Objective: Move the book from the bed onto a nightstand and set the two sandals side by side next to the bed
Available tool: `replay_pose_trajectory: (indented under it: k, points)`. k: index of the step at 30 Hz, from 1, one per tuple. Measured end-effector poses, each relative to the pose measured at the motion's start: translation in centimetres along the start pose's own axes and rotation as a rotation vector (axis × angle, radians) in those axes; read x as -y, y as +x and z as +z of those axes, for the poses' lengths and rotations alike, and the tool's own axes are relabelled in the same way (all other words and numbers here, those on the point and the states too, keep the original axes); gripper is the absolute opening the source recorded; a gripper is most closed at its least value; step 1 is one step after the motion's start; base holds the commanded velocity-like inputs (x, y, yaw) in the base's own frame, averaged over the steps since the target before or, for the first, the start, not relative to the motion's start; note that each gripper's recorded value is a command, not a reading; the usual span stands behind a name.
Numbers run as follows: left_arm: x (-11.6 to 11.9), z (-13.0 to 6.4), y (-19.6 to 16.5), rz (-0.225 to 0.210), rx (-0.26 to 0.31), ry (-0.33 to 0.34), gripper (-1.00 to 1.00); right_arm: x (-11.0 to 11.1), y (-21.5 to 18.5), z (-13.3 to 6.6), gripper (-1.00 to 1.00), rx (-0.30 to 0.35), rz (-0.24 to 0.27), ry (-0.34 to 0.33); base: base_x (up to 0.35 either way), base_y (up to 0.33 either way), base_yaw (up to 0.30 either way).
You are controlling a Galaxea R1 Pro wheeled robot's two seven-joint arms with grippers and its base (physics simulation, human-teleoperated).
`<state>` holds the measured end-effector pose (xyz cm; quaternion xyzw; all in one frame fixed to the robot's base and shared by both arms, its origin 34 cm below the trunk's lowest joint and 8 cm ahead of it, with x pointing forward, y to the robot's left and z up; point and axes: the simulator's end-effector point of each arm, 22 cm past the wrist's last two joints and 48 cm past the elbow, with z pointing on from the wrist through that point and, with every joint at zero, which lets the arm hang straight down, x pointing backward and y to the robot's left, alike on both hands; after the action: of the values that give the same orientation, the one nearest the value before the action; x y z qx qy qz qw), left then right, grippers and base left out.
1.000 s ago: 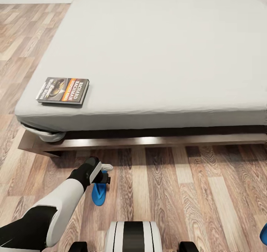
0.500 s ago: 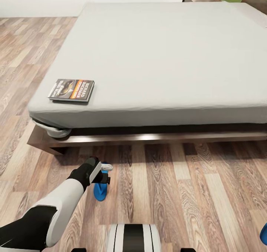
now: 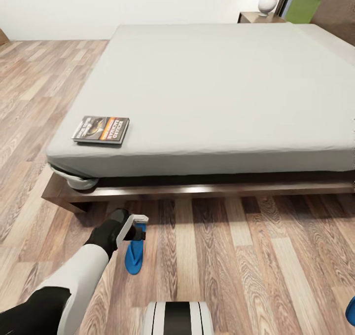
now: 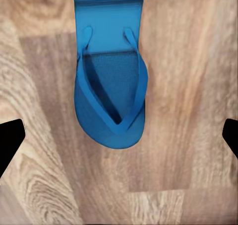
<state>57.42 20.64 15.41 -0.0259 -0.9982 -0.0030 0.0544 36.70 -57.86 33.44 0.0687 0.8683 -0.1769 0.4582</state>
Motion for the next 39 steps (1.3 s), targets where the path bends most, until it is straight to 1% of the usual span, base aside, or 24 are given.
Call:
replay_pose_trajectory:
  k: [6,11,14,16,17,18,21,23,24,25,26,28,29,31,32,33,34,35,36,39]
  points:
    - [-0.7,-0.5,0.8,-0.018,0.114,-0.003,1.00,0.1,-0.9,-0.1,-1.00,0.023,0.009,0.001,0.000,0.000,0.000]
    - [-0.9,-0.8,3.2,-0.026,0.154,-0.004,1.00,0.1,-1.5,-0.2,-1.00,0.041,0.017,-0.001,0.000,0.000,0.000]
    - [-2.0,-1.8,3.6,-0.031,0.209,-0.016,1.00,0.0,-1.9,-0.2,-1.00,0.051,0.021,-0.002,0.000,0.000,0.000]
    - [-2.9,-3.1,3.5,-0.037,0.283,-0.025,1.00,0.0,-2.3,-0.2,-1.00,0.059,0.023,-0.002,0.000,0.000,0.000]
    - [-3.6,-4.1,3.7,-0.038,0.336,-0.035,1.00,0.0,-2.4,-0.3,-1.00,0.063,0.025,-0.003,0.000,0.000,0.000]
    - [-3.8,-4.5,3.7,-0.040,0.357,-0.037,1.00,0.0,-2.6,-0.3,-1.00,0.067,0.026,-0.003,0.000,0.000,0.000]
    - [-4.5,-5.8,4.3,-0.046,0.470,-0.049,1.00,-0.1,-3.2,-0.3,-1.00,0.083,0.030,-0.005,0.000,0.000,0.000]
    - [-4.8,-6.8,3.8,-0.054,0.568,-0.055,1.00,-0.1,-3.7,-0.3,-1.00,0.096,0.031,-0.007,0.000,0.000,0.000]
    - [-4.9,-7.8,3.7,-0.065,0.691,-0.057,1.00,-0.1,-3.7,-0.4,-1.00,0.097,0.033,-0.006,0.000,0.000,0.000]
    - [-4.9,-8.1,4.0,-0.067,0.713,-0.056,1.00,0.0,-3.8,-0.4,-1.00,0.100,0.035,-0.005,0.000,0.000,0.000]
    - [-4.8,-8.6,5.7,-0.071,0.743,-0.050,1.00,0.0,-3.9,-0.4,-1.00,0.103,0.037,-0.005,0.000,0.000,0.000]
    - [-4.7,-9.2,6.0,-0.073,0.773,-0.049,1.00,0.0,-4.1,-0.5,-1.00,0.109,0.040,-0.005,0.000,0.000,0.000]
    - [-4.8,-9.7,5.9,-0.075,0.800,-0.049,1.00,0.0,-4.2,-0.5,-1.00,0.112,0.041,-0.006,0.000,0.000,0.000]
    - [-4.8,-10.1,6.2,-0.078,0.819,-0.049,1.00,0.0,-4.4,-0.6,-1.00,0.116,0.045,-0.005,0.000,0.000,0.000]
    - [-4.9,-10.2,6.5,-0.081,0.828,-0.050,1.00,-0.2,-3.9,-0.5,-1.00,0.095,0.022,-0.010,0.000,0.000,0.000]
    - [-4.9,-10.4,6.8,-0.084,0.844,-0.050,1.00,-0.5,-3.1,-0.3,-1.00,0.049,-0.035,-0.003,0.000,0.000,0.000]
    - [-4.9,-10.5,7.0,-0.085,0.853,-0.050,1.00,-1.1,-3.0,0.0,-1.00,0.031,-0.067,0.004,0.000,0.000,0.000]
    - [-5.0,-10.6,7.3,-0.088,0.860,-0.050,1.00,-2.8,-3.2,0.4,-1.00,0.019,-0.096,-0.004,0.000,0.000,0.000]
    - [-5.0,-10.6,7.4,-0.087,0.862,-0.050,1.00,-5.1,-3.8,1.0,-1.00,0.004,-0.112,-0.024,0.000,0.000,0.000]
    - [-4.7,-10.4,7.7,-0.085,0.856,-0.046,1.00,-6.9,-5.6,1.5,-1.00,0.003,-0.116,-0.038,0.000,0.000,0.000]
